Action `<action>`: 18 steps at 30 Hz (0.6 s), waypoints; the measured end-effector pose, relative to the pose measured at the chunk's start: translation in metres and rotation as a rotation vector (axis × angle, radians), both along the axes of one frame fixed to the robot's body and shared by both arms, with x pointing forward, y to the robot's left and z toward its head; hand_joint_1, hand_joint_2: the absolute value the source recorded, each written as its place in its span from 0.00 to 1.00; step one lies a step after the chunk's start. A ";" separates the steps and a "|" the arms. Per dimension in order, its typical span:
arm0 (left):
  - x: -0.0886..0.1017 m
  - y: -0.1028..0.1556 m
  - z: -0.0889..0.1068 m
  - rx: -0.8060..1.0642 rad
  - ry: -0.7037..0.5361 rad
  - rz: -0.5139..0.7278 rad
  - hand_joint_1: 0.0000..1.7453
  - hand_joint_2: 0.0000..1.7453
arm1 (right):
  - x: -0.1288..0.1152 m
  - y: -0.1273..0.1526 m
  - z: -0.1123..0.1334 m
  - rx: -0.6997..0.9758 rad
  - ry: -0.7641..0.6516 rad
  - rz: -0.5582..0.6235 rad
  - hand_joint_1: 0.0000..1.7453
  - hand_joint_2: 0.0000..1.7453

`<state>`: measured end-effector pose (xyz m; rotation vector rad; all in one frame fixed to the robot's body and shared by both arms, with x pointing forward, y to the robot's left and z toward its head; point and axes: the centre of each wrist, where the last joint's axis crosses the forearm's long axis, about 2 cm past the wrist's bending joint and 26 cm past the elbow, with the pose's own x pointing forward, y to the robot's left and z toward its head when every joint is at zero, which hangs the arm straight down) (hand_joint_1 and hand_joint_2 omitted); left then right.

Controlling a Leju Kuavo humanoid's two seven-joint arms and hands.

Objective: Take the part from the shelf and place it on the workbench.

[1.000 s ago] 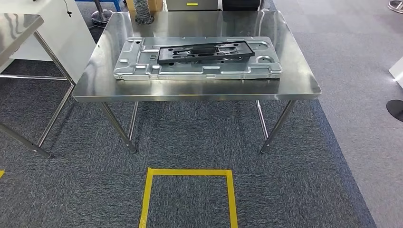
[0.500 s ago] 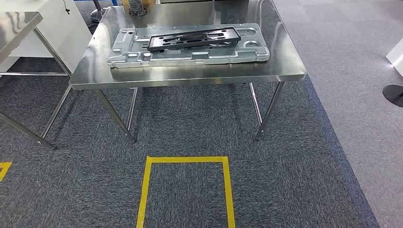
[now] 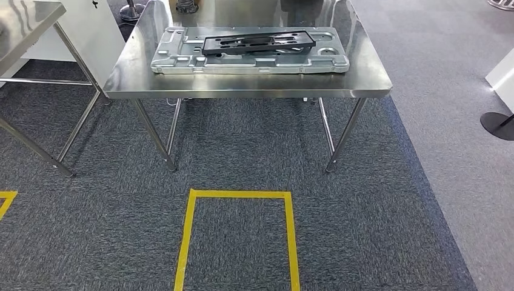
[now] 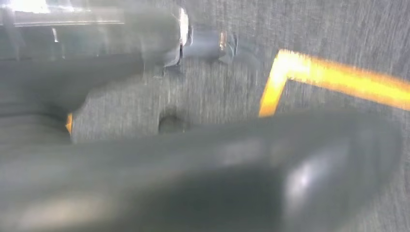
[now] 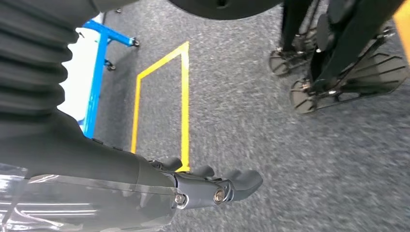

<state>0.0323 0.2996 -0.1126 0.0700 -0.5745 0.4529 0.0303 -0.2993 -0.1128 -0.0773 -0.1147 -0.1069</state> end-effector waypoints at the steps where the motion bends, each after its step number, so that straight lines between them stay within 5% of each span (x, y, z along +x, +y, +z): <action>1: 0.000 0.000 0.000 0.001 0.001 -0.002 0.00 0.00 | 0.000 0.000 0.000 0.000 0.003 -0.003 0.00 1.00; 3: 0.000 0.000 0.000 0.002 -0.003 -0.006 0.00 0.00 | 0.000 -0.001 0.000 0.000 0.007 -0.010 0.00 1.00; 7: 0.002 0.000 0.000 0.005 -0.018 -0.009 0.00 1.00 | 0.002 -0.002 0.000 0.000 0.010 -0.019 0.00 1.00; 8: 0.003 0.001 0.000 0.006 -0.020 -0.010 0.00 1.00 | 0.002 -0.002 0.000 0.001 0.014 -0.021 0.00 1.00; 10: 0.004 0.001 0.000 0.008 -0.022 -0.013 0.00 1.00 | 0.001 -0.002 0.000 0.001 0.021 -0.024 0.00 0.50; 12: 0.004 0.001 0.000 0.009 -0.022 -0.016 0.00 1.00 | 0.001 -0.002 0.000 0.000 0.017 -0.025 0.00 0.50; 14: 0.004 0.001 0.000 0.011 -0.019 -0.018 0.00 1.00 | 0.002 -0.002 0.000 0.003 0.001 -0.035 0.00 1.00; 18: 0.003 0.001 0.000 0.010 -0.001 -0.034 0.00 1.00 | 0.002 -0.003 0.000 0.005 -0.028 -0.052 0.00 1.00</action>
